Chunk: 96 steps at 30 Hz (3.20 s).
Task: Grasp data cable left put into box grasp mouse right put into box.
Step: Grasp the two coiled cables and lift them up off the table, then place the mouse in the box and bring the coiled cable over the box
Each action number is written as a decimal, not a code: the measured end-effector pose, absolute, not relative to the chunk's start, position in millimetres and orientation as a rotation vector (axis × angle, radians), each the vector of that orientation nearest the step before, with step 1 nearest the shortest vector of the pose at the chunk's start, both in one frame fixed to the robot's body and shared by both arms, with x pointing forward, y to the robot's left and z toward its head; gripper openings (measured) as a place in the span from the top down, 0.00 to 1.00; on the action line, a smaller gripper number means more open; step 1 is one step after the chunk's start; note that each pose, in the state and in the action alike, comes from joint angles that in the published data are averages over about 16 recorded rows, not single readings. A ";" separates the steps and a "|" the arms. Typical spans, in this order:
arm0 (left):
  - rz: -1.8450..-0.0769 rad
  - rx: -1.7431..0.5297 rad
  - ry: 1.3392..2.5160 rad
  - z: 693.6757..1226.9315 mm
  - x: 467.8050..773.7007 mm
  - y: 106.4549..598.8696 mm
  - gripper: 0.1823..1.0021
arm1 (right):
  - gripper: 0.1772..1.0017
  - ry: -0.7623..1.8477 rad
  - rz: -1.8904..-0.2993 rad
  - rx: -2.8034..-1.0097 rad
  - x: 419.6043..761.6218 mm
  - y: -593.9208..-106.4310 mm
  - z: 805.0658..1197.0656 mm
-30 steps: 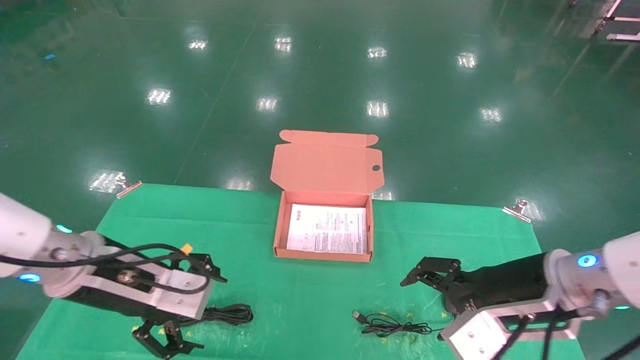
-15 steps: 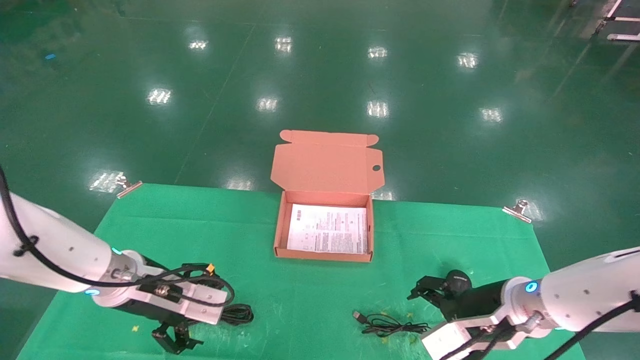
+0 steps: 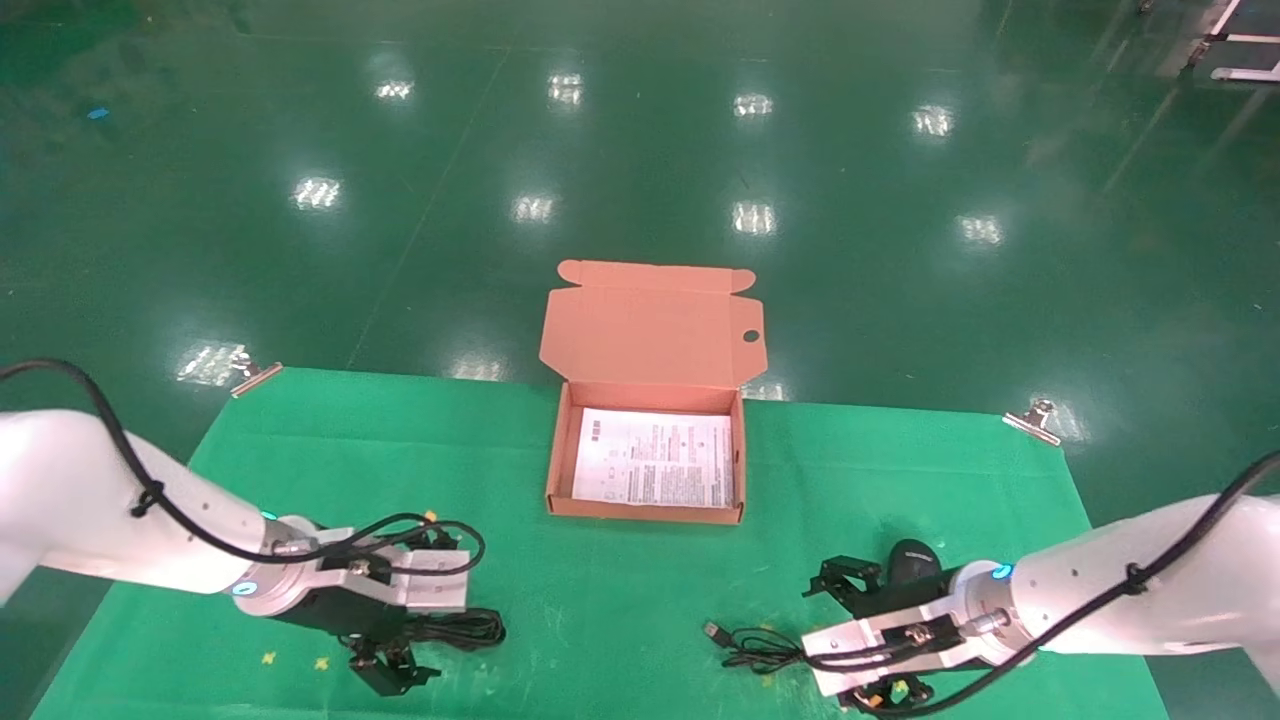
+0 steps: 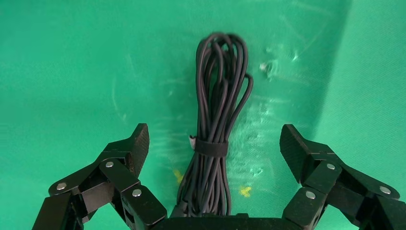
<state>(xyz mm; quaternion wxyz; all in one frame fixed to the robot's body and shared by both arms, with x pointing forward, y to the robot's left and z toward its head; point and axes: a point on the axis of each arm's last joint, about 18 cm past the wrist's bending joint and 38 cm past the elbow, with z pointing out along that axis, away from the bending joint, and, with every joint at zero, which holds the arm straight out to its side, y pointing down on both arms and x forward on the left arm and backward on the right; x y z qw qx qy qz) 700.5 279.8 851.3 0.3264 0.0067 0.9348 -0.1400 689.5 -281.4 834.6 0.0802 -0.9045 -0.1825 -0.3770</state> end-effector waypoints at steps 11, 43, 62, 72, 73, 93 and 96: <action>-0.327 -0.057 2.450 833.4 718.2 298.5 0.01 | 0.00 -0.507 -1.117 -2.733 711.8 -278.4 818.4; -0.323 -0.054 2.446 834.0 718.9 299.8 0.39 | 0.37 -0.507 -1.116 -2.731 712.2 -279.1 818.1; -0.318 -0.041 2.451 835.4 715.5 305.8 0.83 | 0.84 -0.448 -1.149 -2.711 711.4 -290.2 835.5; -0.302 0.030 2.344 888.6 706.8 330.9 0.89 | 0.94 -0.245 -1.392 -2.507 704.3 -320.8 935.9; -0.300 0.041 2.320 898.3 705.9 332.4 0.89 | 0.95 -0.231 -1.425 -2.470 703.1 -320.9 949.8; -0.297 0.170 1.775 1069.0 715.4 274.6 0.89 | 0.96 -0.329 -1.708 -1.841 702.1 -201.0 1149.0; -0.300 0.166 1.740 1080.0 718.4 269.0 0.89 | 0.96 -0.338 -1.706 -1.818 703.0 -191.7 1157.6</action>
